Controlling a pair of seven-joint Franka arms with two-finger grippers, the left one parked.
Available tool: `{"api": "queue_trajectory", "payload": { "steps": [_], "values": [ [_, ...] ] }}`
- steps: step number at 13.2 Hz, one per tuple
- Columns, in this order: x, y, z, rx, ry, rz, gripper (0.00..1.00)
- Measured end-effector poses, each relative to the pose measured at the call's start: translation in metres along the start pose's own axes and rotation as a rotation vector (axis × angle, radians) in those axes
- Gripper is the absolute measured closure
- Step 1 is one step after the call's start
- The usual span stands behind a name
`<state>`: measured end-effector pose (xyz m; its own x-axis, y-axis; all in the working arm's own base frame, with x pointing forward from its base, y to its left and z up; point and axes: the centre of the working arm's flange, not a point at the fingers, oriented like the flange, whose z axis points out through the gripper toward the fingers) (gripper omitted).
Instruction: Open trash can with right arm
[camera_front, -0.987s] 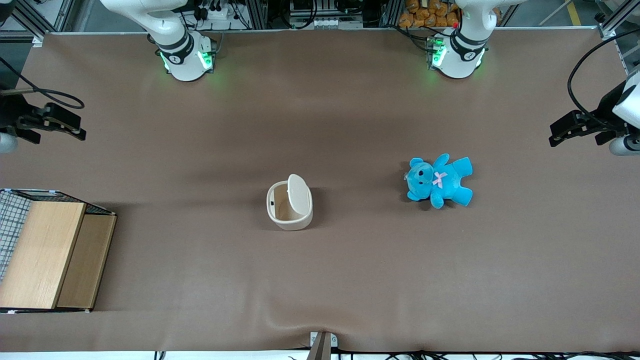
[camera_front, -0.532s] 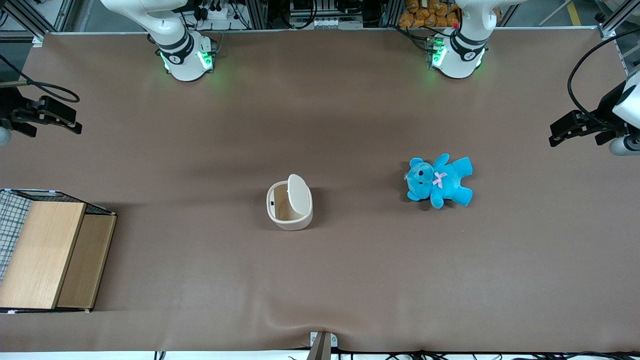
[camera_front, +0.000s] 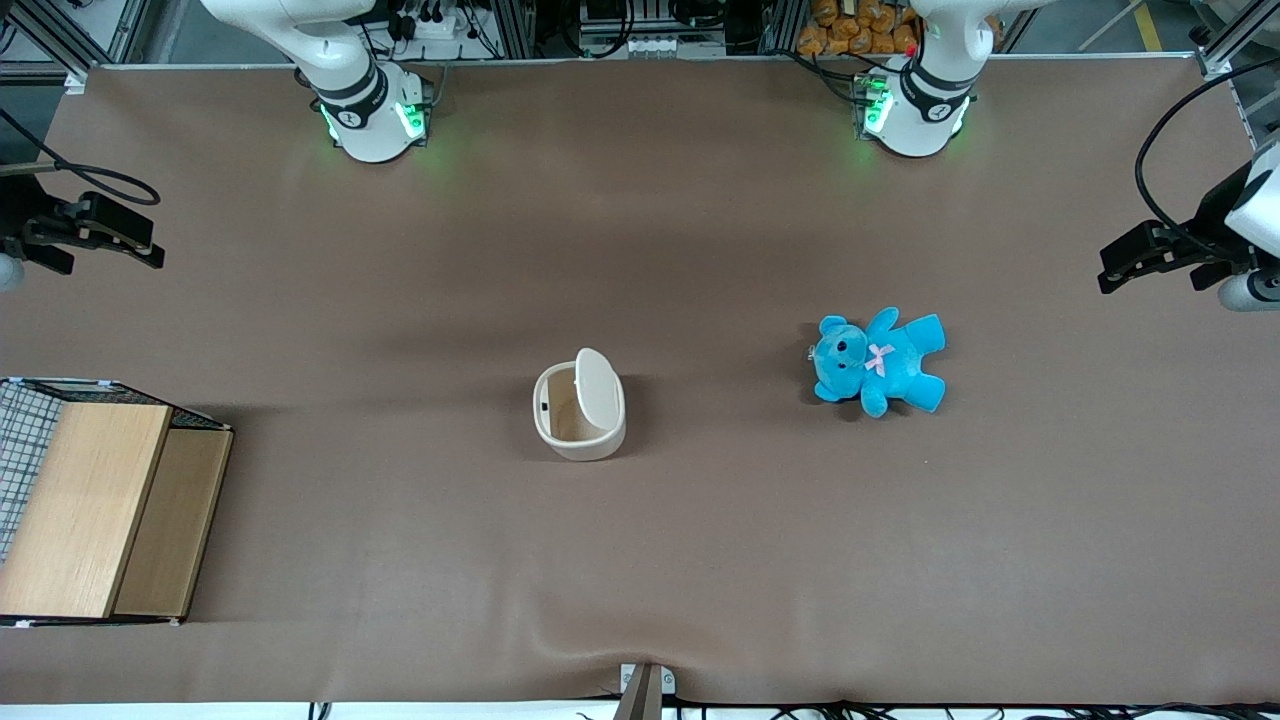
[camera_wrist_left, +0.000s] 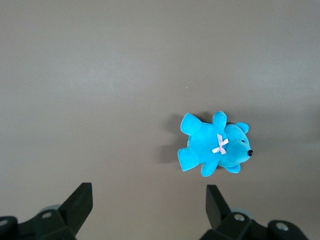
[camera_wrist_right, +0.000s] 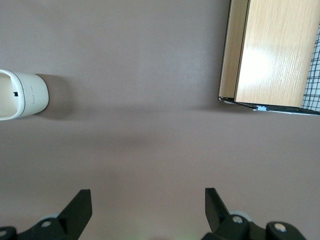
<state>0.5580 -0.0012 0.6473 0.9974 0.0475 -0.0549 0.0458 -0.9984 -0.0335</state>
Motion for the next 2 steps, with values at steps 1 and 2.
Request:
{"api": "queue_trajectory", "payload": {
  "steps": [1, 2],
  "values": [
    [0.0000, 0.0000, 0.0000, 0.000, 0.000, 0.000, 0.00],
    [0.0000, -0.0001, 0.0000, 0.000, 0.000, 0.000, 0.00]
  ]
}}
